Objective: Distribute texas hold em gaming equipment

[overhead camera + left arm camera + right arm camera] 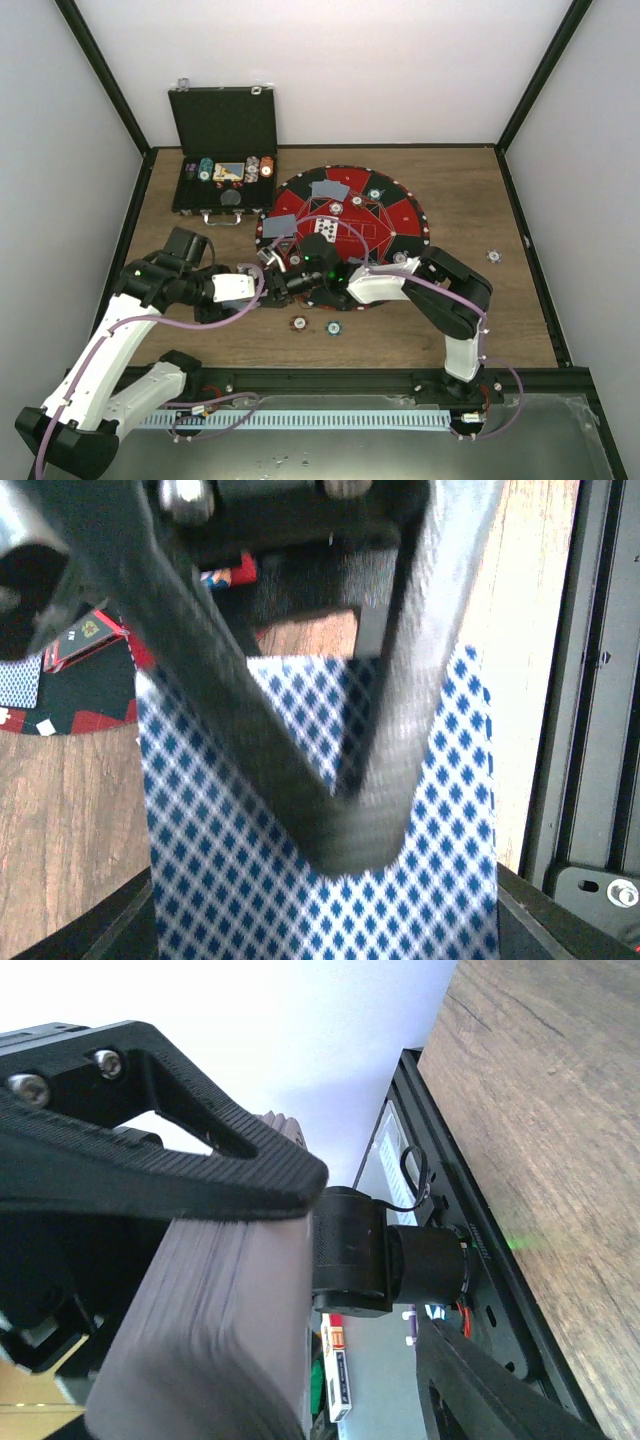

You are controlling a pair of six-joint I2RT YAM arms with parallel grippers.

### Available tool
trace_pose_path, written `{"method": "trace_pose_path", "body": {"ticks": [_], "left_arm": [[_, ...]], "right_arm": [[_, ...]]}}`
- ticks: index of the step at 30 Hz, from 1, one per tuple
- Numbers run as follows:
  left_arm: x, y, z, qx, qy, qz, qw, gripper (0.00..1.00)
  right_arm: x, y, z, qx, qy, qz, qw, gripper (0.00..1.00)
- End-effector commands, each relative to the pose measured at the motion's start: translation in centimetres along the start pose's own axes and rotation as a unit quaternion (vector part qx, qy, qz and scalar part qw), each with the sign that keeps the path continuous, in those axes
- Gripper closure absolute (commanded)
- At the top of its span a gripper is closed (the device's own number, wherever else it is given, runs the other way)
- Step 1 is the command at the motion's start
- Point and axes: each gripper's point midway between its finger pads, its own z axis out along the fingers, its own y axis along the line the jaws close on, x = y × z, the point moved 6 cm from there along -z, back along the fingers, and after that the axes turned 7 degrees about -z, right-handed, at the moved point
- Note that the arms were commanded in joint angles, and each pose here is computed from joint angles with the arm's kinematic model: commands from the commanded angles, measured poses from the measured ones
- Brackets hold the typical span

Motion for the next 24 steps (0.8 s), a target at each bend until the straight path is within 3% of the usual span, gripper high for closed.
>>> {"method": "trace_pose_path", "body": {"ticks": [1, 17, 20, 24], "left_arm": [[-0.9, -0.1, -1.1, -0.007, -0.028, 0.013, 0.999, 0.92], [-0.7, -0.1, -0.7, -0.003, -0.025, 0.011, 1.0, 0.92], [-0.6, -0.1, -0.6, -0.003, -0.024, 0.01, 1.0, 0.92], [-0.7, -0.1, -0.6, -0.002, -0.024, 0.01, 1.0, 0.92]], "right_arm": [[0.7, -3.0, -2.5, 0.042, -0.02, 0.053, 0.998, 0.48], [-0.1, 2.5, -3.5, 0.039, -0.029, -0.012, 0.999, 0.48], [-0.2, 3.4, -3.9, 0.044, -0.036, -0.025, 0.998, 0.54], [0.0, 3.8, -4.1, 0.047, -0.036, -0.027, 0.998, 0.71]]}}
